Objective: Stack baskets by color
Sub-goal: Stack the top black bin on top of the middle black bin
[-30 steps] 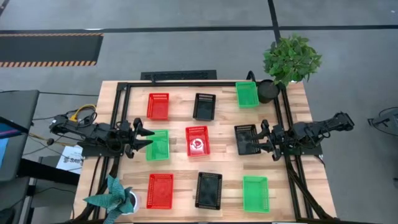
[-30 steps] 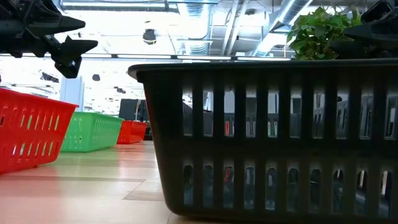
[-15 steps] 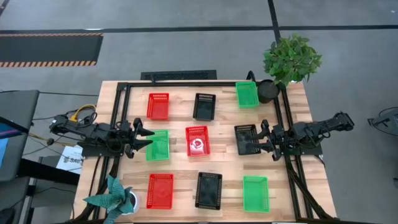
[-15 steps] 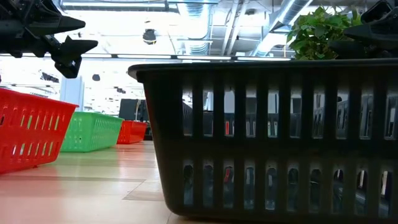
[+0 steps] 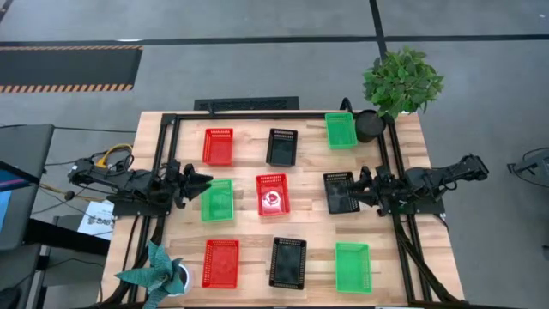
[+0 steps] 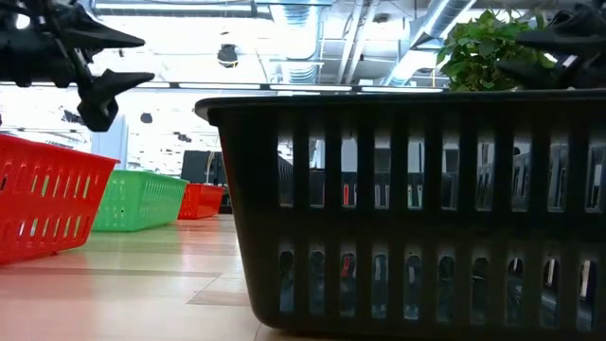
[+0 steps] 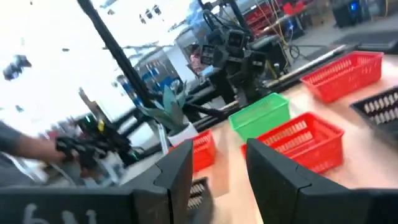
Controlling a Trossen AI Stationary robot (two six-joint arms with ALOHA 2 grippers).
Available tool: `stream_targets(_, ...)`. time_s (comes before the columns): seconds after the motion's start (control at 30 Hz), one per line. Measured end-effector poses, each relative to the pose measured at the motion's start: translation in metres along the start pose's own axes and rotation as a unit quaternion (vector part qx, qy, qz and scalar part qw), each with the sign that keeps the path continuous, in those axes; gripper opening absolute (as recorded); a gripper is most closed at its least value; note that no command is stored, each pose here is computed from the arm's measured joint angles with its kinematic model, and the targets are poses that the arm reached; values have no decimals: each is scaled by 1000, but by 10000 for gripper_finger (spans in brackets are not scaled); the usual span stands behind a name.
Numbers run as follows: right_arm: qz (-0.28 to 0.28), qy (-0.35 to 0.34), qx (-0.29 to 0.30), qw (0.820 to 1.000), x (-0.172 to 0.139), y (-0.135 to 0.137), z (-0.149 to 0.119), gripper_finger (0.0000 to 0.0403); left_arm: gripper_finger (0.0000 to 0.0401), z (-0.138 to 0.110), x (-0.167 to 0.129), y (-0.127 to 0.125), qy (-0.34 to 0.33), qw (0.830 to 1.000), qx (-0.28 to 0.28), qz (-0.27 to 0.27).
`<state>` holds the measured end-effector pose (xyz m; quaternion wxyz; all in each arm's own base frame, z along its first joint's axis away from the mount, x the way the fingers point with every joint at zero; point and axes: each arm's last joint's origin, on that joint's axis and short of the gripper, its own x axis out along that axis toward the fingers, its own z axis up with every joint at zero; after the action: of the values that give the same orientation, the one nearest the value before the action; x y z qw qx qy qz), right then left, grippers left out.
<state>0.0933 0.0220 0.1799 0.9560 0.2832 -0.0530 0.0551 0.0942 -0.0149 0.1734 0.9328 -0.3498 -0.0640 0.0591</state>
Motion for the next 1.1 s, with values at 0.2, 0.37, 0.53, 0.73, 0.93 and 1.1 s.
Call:
stream_targets(0.2,5,-73,61,995,-1,5,13,173,193,2,0,2,-32,995,-92,29)
stream_targets(0.37,-29,-97,64,993,-1,4,15,173,193,2,0,2,-36,992,-113,32)
stream_targets(0.53,-103,-160,119,974,-3,-1,19,173,193,5,-1,4,-84,987,-115,75)
stream_targets(0.73,-70,-188,212,956,-4,0,24,173,193,14,-2,-1,-132,953,-269,41)
stream_targets(0.93,-29,-225,150,962,-11,26,68,173,193,58,-10,-33,-181,952,-244,-28)
stream_targets(1.1,-114,-208,45,970,-6,60,127,173,193,100,-8,-66,-212,958,-191,5)
